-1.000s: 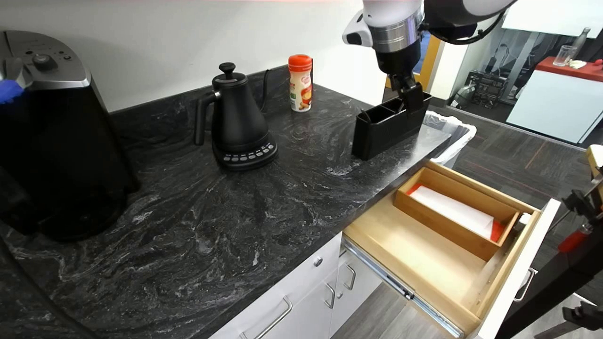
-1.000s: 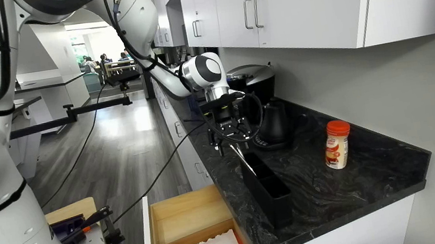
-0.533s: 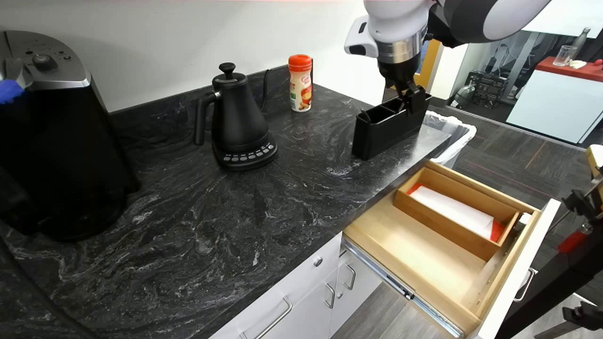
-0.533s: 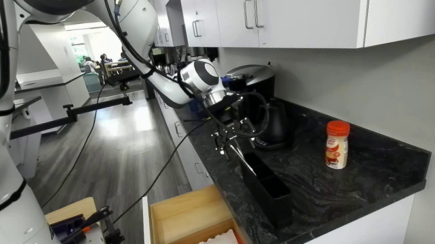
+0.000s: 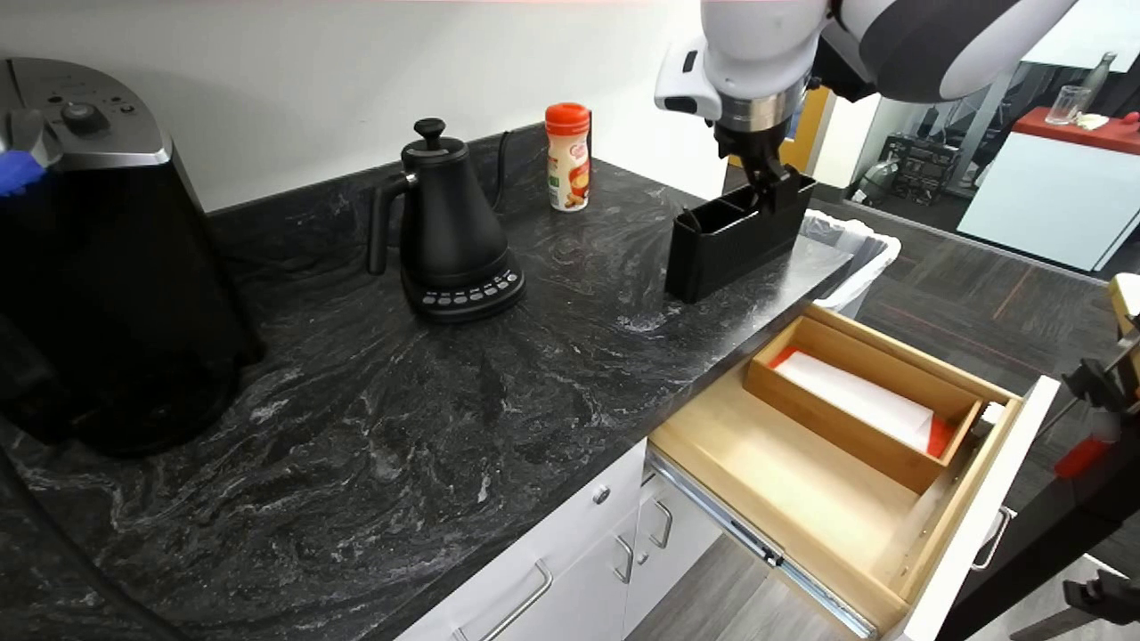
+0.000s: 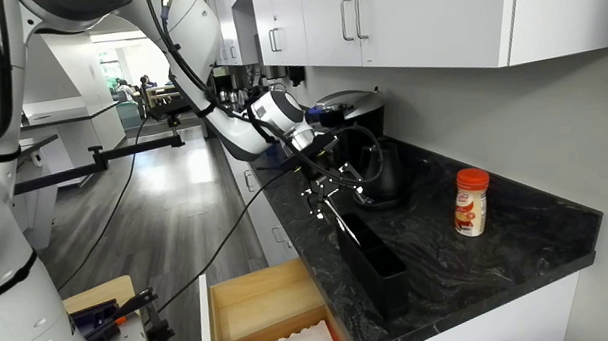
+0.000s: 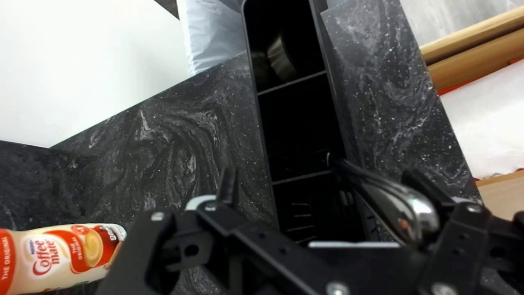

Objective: Take the butter knife out of the cutlery holder and put it in the open drawer on the right

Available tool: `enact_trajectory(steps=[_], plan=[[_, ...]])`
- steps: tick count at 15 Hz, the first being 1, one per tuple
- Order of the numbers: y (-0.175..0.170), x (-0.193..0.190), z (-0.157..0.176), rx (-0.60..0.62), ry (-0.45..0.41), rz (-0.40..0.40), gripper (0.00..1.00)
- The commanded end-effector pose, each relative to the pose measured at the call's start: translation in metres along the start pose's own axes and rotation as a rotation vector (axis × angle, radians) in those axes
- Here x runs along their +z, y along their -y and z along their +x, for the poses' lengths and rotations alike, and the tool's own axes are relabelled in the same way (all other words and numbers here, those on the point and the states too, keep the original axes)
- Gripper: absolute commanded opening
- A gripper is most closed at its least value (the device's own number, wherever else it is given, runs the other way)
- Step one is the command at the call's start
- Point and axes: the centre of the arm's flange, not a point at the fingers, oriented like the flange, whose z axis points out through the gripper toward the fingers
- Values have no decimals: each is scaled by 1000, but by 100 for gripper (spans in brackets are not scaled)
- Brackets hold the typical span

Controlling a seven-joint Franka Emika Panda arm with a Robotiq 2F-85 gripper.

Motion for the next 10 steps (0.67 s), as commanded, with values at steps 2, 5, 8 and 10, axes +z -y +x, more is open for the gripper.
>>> enact_trajectory(steps=[2,5,8,10], plan=[[7,0,-16,24,5,-67,100],[8,1,-16,28,8,-84,100],[8,2,-16,24,8,-87,67],[9,2,-16,21,10,-88,53]])
